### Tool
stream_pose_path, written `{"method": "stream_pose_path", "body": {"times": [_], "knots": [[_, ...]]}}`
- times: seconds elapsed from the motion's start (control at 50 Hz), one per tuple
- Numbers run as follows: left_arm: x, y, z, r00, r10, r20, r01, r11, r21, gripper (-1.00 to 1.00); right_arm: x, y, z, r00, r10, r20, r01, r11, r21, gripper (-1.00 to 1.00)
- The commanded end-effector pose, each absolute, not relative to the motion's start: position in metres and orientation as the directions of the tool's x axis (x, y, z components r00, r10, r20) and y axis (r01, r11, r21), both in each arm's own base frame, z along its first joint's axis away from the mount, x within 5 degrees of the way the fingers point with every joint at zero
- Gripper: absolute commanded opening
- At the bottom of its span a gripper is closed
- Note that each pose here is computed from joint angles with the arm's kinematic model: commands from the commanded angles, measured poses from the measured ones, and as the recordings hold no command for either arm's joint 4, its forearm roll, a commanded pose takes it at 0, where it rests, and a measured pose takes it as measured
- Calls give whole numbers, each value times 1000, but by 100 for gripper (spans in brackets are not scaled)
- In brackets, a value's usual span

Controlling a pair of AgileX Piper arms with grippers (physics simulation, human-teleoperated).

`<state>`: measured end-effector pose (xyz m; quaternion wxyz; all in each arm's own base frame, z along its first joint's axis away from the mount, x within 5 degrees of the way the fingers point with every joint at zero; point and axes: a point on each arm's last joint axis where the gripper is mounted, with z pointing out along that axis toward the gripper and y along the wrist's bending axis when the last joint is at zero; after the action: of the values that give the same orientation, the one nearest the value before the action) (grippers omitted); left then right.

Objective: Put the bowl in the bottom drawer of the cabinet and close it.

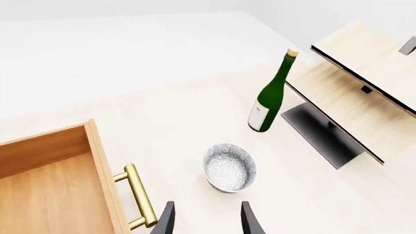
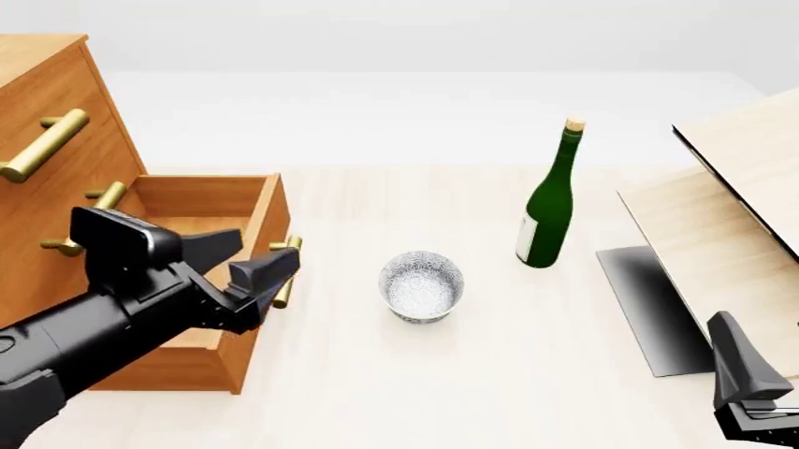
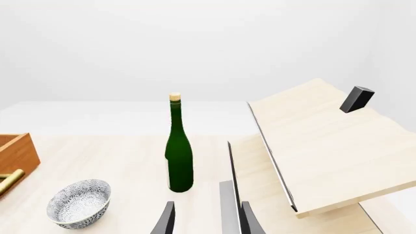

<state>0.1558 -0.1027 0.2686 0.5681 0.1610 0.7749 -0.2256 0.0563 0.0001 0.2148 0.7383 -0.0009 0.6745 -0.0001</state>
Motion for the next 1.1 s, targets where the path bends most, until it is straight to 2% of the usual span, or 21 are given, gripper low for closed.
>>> {"method": "stream_pose_path", "body": {"times": [0.02, 0.3, 0.42, 1.1], "knots": [[166, -112, 267, -329, -40, -943, 500, 840, -211, 100, 56, 0, 215, 90, -1, -996, -1, 1000, -1, 100], [175, -120, 266, -352, -44, -935, 498, 837, -227, 100, 56, 0, 215, 90, -1, -996, -1, 1000, -1, 100], [198, -128, 263, -401, -64, -914, 450, 855, -257, 100, 56, 0, 215, 90, -1, -996, -1, 1000, -1, 100], [233, -154, 257, -428, -50, -902, 451, 853, -262, 100, 56, 0, 215, 90, -1, -996, -1, 1000, -1, 100]]}}
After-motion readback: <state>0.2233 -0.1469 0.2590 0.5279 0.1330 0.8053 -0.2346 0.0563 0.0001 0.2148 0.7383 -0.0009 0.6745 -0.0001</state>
